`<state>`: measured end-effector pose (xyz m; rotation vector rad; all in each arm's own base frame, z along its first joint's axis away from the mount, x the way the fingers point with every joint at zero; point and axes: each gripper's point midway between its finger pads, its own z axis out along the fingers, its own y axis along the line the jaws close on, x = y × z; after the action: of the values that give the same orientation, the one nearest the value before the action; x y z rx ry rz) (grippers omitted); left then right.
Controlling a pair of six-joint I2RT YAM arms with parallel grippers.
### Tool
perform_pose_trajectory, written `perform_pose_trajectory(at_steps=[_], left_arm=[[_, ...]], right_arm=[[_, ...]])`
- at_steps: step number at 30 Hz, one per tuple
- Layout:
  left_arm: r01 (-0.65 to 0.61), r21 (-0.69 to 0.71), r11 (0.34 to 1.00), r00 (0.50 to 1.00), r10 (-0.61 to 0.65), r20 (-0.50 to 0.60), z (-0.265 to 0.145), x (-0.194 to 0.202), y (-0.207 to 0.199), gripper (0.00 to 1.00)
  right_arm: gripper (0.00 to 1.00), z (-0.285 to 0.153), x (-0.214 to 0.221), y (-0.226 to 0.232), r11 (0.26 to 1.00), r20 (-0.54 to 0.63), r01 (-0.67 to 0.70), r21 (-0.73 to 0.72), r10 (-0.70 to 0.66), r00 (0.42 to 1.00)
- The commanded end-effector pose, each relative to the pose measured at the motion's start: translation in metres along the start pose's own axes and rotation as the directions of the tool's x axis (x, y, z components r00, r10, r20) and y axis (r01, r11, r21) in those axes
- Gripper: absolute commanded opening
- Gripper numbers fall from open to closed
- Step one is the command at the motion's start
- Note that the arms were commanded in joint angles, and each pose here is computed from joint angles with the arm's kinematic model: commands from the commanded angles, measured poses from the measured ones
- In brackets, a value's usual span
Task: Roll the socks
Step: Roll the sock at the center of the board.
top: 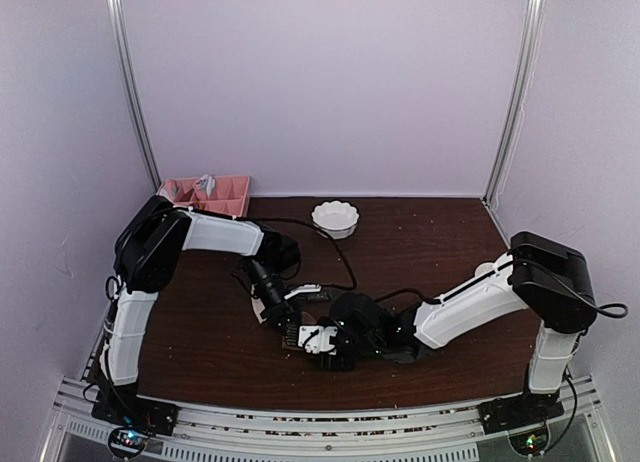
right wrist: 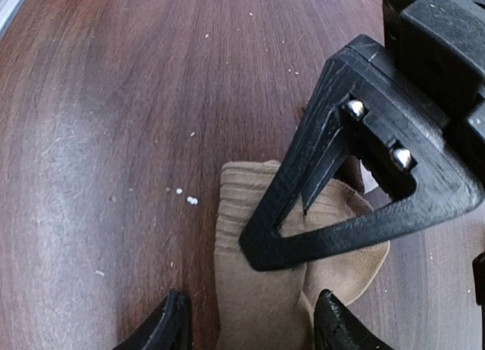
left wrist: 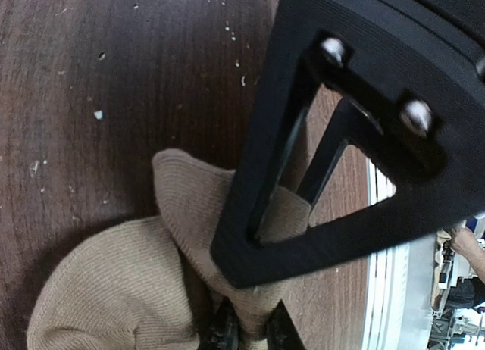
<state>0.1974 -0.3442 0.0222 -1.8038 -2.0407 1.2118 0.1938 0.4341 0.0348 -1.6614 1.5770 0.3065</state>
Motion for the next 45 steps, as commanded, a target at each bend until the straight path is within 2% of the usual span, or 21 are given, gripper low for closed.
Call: perform_pose_trajectory(at_steps=[1, 3, 8, 12, 13, 14, 15, 20, 25, 31, 35, 39, 40, 42, 43, 44, 45], left_arm=[[0.021, 0.014, 1.0, 0.998, -0.02, -0.061, 0.01, 0.015, 0.006, 0.1], [0.022, 0.019, 1.0, 0.998, -0.021, -0.061, 0.01, 0.016, 0.006, 0.11], [0.02, 0.026, 0.999, 0.998, -0.018, -0.065, 0.009, 0.015, 0.004, 0.14], [0.009, 0.027, 1.0, 0.999, -0.008, -0.048, 0.002, 0.013, 0.001, 0.27], [0.002, 0.024, 1.0, 0.999, -0.001, -0.037, -0.002, 0.013, 0.0, 0.4], [-0.005, 0.014, 1.0, 1.0, 0.005, -0.023, -0.007, 0.012, 0.0, 0.86], [-0.011, -0.006, 1.0, 1.0, 0.011, -0.002, -0.014, 0.01, 0.0, 0.97], [-0.053, -0.185, 0.981, 0.995, 0.068, 0.074, -0.053, -0.002, 0.001, 0.98], [-0.072, -0.424, 0.903, 0.988, 0.123, 0.093, -0.092, -0.013, 0.006, 0.98], [-0.094, -0.537, 0.838, 0.98, 0.173, 0.099, -0.116, -0.01, 0.0, 0.98], [-0.102, -0.62, 0.778, 0.969, 0.219, 0.116, -0.131, -0.009, -0.005, 0.98], [-0.055, -0.763, 0.644, 0.965, 0.229, 0.124, -0.171, -0.014, -0.01, 0.98], [-0.018, -0.784, 0.62, 0.971, 0.199, 0.135, -0.177, -0.012, -0.003, 0.98], [0.084, -0.815, 0.573, 0.99, 0.046, 0.134, -0.179, 0.008, 0.026, 0.98], [0.066, -0.778, 0.625, 0.997, -0.003, 0.082, -0.167, 0.018, 0.032, 0.98], [0.054, -0.692, 0.72, 0.998, -0.022, 0.055, -0.151, 0.023, 0.029, 0.98], [0.06, -0.649, 0.759, 0.998, -0.026, 0.063, -0.144, 0.021, 0.025, 0.98]], right_arm=[[0.54, 0.01, 0.011, -0.004, 0.999, -0.056, 0.035, 0.013, -0.034, 0.998], [0.48, 0.013, 0.013, -0.003, 1.0, -0.065, 0.031, 0.001, -0.031, 0.997], [0.25, 0.02, 0.027, 0.004, 0.999, -0.11, 0.012, -0.035, -0.016, 0.994], [0.16, 0.024, 0.044, 0.013, 0.995, -0.161, -0.059, -0.082, 0.045, 0.986], [0.15, 0.024, 0.048, 0.016, 0.992, -0.173, -0.08, -0.095, 0.062, 0.983], [0.12, 0.024, 0.052, 0.018, 0.989, -0.188, -0.105, -0.107, 0.084, 0.979], [0.09, 0.023, 0.055, 0.021, 0.984, -0.202, -0.129, -0.125, 0.102, 0.974], [0.01, 0.015, 0.059, 0.031, 0.947, -0.252, -0.258, -0.19, 0.207, 0.945], [0.0, 0.007, 0.063, 0.044, 0.898, -0.33, -0.366, -0.244, 0.278, 0.902], [0.0, 0.008, 0.063, 0.051, 0.804, -0.409, -0.514, -0.299, 0.378, 0.83], [0.0, 0.016, 0.069, 0.045, 0.672, -0.489, -0.677, -0.299, 0.502, 0.714], [0.0, 0.021, 0.083, 0.04, 0.53, -0.564, -0.809, -0.253, 0.599, 0.569], [0.0, 0.021, 0.087, 0.038, 0.496, -0.58, -0.836, -0.234, 0.619, 0.529], [0.0, 0.021, 0.088, 0.04, 0.44, -0.602, -0.87, -0.222, 0.64, 0.477], [0.0, 0.02, 0.087, 0.04, 0.419, -0.607, -0.882, -0.215, 0.65, 0.457], [0.0, 0.019, 0.086, 0.04, 0.4, -0.612, -0.892, -0.211, 0.657, 0.44], [0.0, 0.019, 0.085, 0.04, 0.375, -0.617, -0.904, -0.205, 0.667, 0.417]])
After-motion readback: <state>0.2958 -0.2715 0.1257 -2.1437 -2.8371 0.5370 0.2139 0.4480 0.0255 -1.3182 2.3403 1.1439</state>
